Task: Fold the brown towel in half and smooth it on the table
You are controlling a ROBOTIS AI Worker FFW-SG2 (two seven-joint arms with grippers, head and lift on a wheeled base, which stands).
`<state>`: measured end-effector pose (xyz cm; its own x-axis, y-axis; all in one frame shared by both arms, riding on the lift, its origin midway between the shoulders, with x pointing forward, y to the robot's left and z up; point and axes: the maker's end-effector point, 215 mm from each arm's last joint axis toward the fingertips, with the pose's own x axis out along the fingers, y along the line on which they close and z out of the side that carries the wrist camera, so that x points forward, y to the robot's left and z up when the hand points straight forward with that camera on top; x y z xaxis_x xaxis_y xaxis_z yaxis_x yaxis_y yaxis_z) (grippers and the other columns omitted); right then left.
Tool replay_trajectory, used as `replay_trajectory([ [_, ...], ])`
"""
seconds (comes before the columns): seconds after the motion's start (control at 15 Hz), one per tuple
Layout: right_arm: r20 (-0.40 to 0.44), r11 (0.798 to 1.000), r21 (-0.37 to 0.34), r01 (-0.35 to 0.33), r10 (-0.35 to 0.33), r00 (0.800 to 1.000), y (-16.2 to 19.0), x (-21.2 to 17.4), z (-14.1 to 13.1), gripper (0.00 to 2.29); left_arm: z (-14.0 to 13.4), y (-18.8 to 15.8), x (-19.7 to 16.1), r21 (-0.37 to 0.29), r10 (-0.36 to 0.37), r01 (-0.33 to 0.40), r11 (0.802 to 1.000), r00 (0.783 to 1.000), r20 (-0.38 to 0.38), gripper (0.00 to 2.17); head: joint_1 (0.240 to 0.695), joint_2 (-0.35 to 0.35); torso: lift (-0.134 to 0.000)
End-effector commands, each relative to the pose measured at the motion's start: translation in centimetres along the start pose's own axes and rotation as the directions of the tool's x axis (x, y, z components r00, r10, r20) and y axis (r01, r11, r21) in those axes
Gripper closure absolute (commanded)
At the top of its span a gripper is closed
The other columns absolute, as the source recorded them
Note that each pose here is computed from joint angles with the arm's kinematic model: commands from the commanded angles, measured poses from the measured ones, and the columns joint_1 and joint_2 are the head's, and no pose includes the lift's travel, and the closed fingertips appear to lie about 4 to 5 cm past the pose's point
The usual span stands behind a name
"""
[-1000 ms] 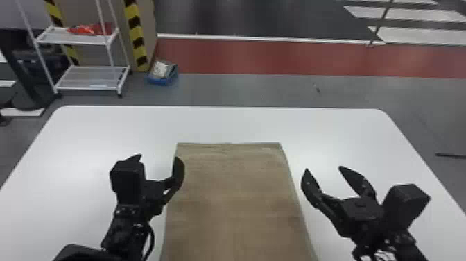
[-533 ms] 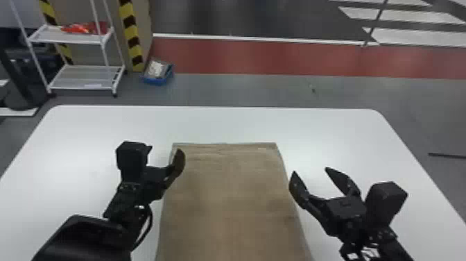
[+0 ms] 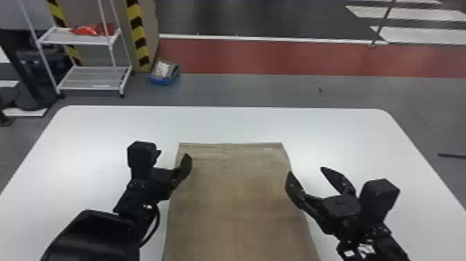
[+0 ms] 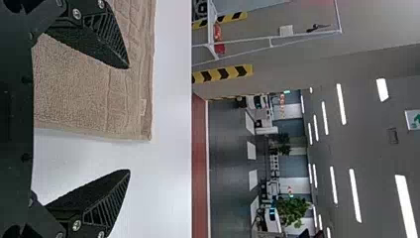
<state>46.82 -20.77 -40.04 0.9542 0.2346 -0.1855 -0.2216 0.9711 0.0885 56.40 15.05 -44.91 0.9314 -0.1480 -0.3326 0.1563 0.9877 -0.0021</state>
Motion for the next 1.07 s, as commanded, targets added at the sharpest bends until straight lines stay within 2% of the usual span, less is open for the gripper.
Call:
replay_trajectory([
  [0.0, -0.006, 1.0, -0.001, -0.007, 0.007, 1.0, 0.16, 0.27, -0.36, 0.14, -1.03, -0.05, 0.59, -0.002, -0.006, 0.006, 1.0, 0.999, -0.035, 0.45, 0.695, -0.062, -0.121],
  [0.2, -0.011, 1.0, -0.001, -0.009, 0.009, 1.0, 0.14, 0.35, -0.55, 0.14, -1.66, -0.41, 0.67, -0.005, -0.019, 0.019, 1.0, 0.999, -0.047, 0.45, 0.695, -0.06, -0.121],
  [0.27, -0.01, 1.0, 0.001, -0.009, 0.009, 1.0, 0.15, 0.35, -0.54, 0.14, -1.66, -0.47, 0.67, -0.005, -0.023, 0.022, 1.0, 0.999, -0.047, 0.47, 0.695, -0.061, -0.121],
  [0.33, -0.01, 1.0, 0.001, -0.009, 0.009, 1.0, 0.15, 0.35, -0.54, 0.14, -1.65, -0.53, 0.68, -0.008, -0.022, 0.022, 1.0, 0.999, -0.047, 0.62, 0.695, -0.063, -0.121],
  [0.53, -0.01, 1.0, 0.0, -0.007, 0.007, 1.0, 0.06, 0.34, -0.53, 0.14, -1.34, -0.43, 0.57, -0.009, -0.018, 0.018, 1.0, 0.999, -0.036, 0.64, 0.695, -0.064, -0.121],
  [0.6, -0.01, 1.0, 0.0, -0.007, 0.007, 1.0, 0.06, 0.34, -0.53, 0.14, -1.36, -0.53, 0.53, -0.009, -0.02, 0.02, 1.0, 0.999, -0.035, 0.72, 0.695, -0.064, -0.121],
  [0.67, -0.01, 1.0, 0.0, -0.007, 0.007, 1.0, 0.06, 0.34, -0.53, 0.14, -1.26, -0.46, 0.53, -0.009, -0.017, 0.016, 1.0, 0.999, -0.032, 0.9, 0.695, -0.064, -0.121],
  [0.73, -0.01, 1.0, 0.0, -0.007, 0.007, 1.0, 0.06, 0.34, -0.53, 0.14, -1.26, -0.45, 0.53, -0.008, -0.016, 0.016, 1.0, 0.999, -0.031, 0.94, 0.695, -0.064, -0.121],
  [0.8, -0.01, 1.0, 0.0, -0.007, 0.007, 1.0, 0.06, 0.34, -0.53, 0.14, -1.26, -0.45, 0.53, -0.008, -0.016, 0.016, 1.0, 0.999, -0.031, 0.93, 0.695, -0.064, -0.121],
  [0.93, -0.011, 1.0, -0.001, -0.008, 0.008, 1.0, 0.03, 0.33, -0.53, 0.14, -1.39, -0.46, 0.46, -0.009, -0.015, 0.015, 1.0, 0.999, -0.033, 0.68, 0.695, -0.064, -0.121],
  [1.0, -0.011, 1.0, -0.001, -0.008, 0.008, 1.0, 0.03, 0.33, -0.53, 0.14, -1.39, -0.46, 0.46, -0.009, -0.015, 0.015, 1.0, 0.999, -0.033, 0.68, 0.695, -0.064, -0.121],
])
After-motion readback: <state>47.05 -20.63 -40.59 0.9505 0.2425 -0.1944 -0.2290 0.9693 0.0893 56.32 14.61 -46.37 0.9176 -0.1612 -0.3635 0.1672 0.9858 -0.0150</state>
